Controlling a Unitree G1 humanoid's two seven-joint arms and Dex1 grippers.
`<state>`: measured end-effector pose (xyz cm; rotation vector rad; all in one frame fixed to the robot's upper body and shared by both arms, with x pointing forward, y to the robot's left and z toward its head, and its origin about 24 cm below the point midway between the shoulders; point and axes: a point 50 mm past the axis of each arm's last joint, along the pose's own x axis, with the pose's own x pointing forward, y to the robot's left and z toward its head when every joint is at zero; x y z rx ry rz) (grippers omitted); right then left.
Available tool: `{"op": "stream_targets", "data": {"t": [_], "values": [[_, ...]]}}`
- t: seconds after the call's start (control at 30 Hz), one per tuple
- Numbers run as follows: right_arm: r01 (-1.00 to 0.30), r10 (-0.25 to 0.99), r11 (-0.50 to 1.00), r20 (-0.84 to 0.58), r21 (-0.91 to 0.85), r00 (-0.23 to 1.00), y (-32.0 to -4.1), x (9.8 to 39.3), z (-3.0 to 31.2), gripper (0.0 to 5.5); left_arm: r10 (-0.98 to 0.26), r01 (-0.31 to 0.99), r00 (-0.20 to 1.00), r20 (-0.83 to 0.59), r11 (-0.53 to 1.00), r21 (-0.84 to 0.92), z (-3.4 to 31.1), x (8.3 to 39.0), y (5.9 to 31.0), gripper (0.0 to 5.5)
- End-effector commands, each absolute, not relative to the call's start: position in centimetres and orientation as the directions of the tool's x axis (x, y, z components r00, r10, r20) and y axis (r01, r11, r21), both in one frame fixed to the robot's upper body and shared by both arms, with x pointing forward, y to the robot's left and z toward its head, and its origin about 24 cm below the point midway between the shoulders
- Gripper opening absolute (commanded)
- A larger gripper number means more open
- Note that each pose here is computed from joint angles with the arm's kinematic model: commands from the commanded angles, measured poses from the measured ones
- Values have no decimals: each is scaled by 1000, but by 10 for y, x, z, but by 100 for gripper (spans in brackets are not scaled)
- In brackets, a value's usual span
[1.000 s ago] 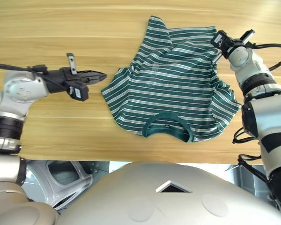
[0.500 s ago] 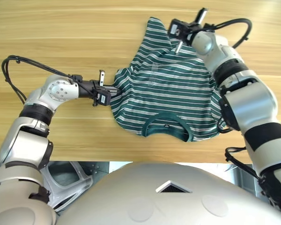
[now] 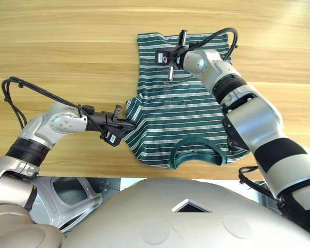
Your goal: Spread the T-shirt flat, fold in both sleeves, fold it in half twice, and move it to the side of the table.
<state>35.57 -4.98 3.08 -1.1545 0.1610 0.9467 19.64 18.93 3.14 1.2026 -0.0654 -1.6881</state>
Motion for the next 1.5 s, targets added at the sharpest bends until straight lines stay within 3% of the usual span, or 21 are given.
{"op": "stream_targets", "data": {"t": [0.03, 0.2, 0.37, 0.6, 0.97, 1.2, 1.33, 1.5], "values": [[-736, 510, 57, -613, -675, 603, -54, 346, 11, 0, -651, 721, -61, -757, -553, 418, 15, 182, 194, 3], [-761, 527, 56, -629, -646, 572, -41, 330, -6, 0, -650, 730, -54, -758, -544, 414, 13, 181, 192, 3], [-733, 564, 155, -550, -662, 616, -42, 342, 11, 0, -688, 766, 7, -725, -463, 446, 15, 178, 198, 3], [-699, 545, 242, -502, -674, 672, -64, 352, 20, 0, -668, 783, 169, -724, -355, 510, 17, 192, 214, 3], [-638, 496, 389, -433, -664, 753, -98, 367, 37, 0, -713, 794, 251, -655, -235, 560, 31, 181, 226, 3], [-619, 463, 472, -421, -628, 780, -123, 367, 36, 0, -800, 751, 360, -480, -57, 658, 74, 184, 235, 117], [-599, 450, 512, -402, -615, 797, -135, 367, 37, 0, -810, 723, 425, -405, 34, 690, 90, 188, 250, 216], [-546, 405, 596, -367, -589, 838, -166, 365, 39, 0, -669, 798, 398, -628, -85, 596, 76, 172, 283, 311]]}}
